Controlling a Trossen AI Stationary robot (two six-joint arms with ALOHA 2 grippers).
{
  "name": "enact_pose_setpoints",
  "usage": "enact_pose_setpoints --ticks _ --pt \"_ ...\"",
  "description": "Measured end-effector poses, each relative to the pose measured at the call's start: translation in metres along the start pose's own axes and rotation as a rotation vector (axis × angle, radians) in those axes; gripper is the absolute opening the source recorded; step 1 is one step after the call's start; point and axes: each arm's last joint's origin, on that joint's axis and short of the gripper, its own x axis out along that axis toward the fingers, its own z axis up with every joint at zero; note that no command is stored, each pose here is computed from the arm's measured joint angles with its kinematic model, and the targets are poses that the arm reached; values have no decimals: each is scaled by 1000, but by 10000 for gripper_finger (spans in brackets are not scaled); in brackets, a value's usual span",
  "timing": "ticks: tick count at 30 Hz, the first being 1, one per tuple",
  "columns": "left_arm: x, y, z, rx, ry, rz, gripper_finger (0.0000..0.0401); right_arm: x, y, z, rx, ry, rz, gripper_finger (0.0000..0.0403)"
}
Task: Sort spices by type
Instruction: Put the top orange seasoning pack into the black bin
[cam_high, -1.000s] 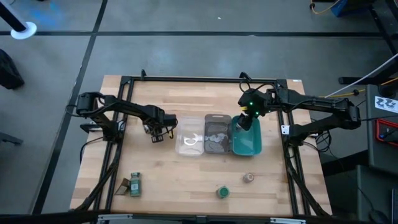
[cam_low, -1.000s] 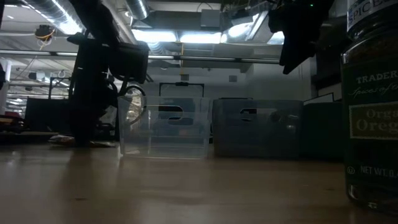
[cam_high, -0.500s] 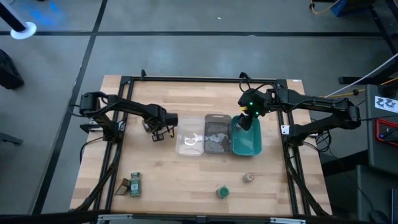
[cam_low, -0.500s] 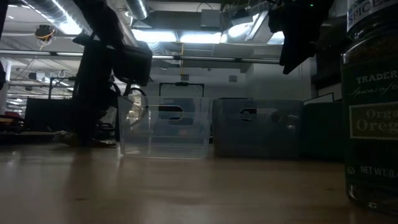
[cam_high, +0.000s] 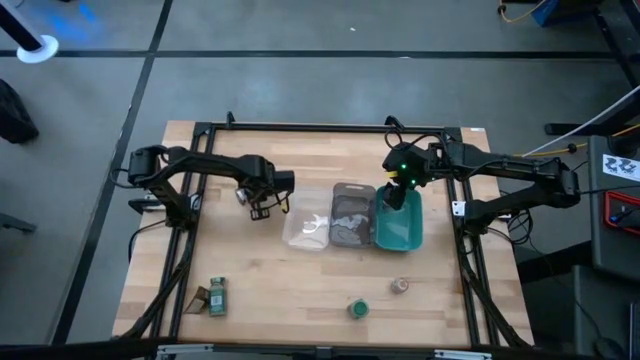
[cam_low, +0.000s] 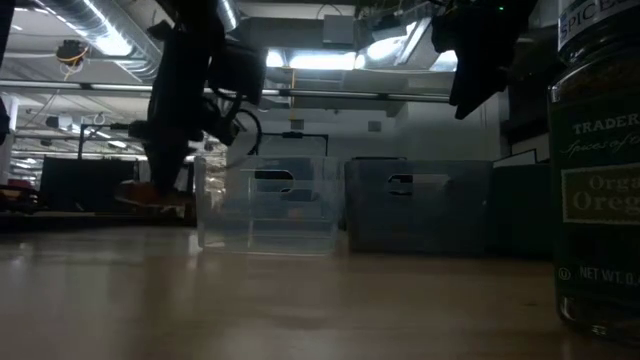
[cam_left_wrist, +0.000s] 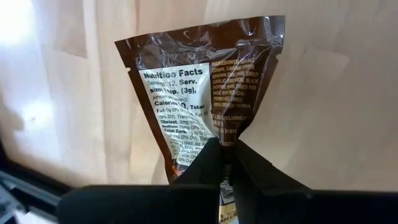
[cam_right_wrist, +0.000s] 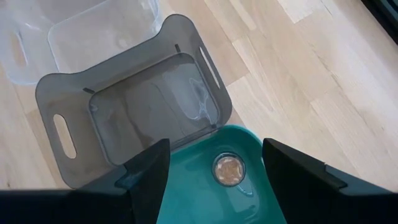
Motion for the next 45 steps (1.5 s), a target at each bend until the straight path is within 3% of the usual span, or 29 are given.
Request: enact_pose_setpoints --ticks 8,19,24,32,40,45 --pt "-21 5 5 24 -10 -15 5 0 1 2 -104 -21 6 254" --pt "-55 10 22 39 -166 -139 4 -1 5 11 -295 -119 73 254" --pt "-70 10 35 46 -305 -221 6 -2 10 17 -435 -194 139 254" --pt "-86 4 60 124 -626 -465 10 0 15 27 -656 -345 188 254" --pt "-103 5 78 146 -880 -522 4 8 24 38 -755 -442 324 254" --pt "-109 3 81 165 -955 -547 14 19 28 47 -766 -483 321 254"
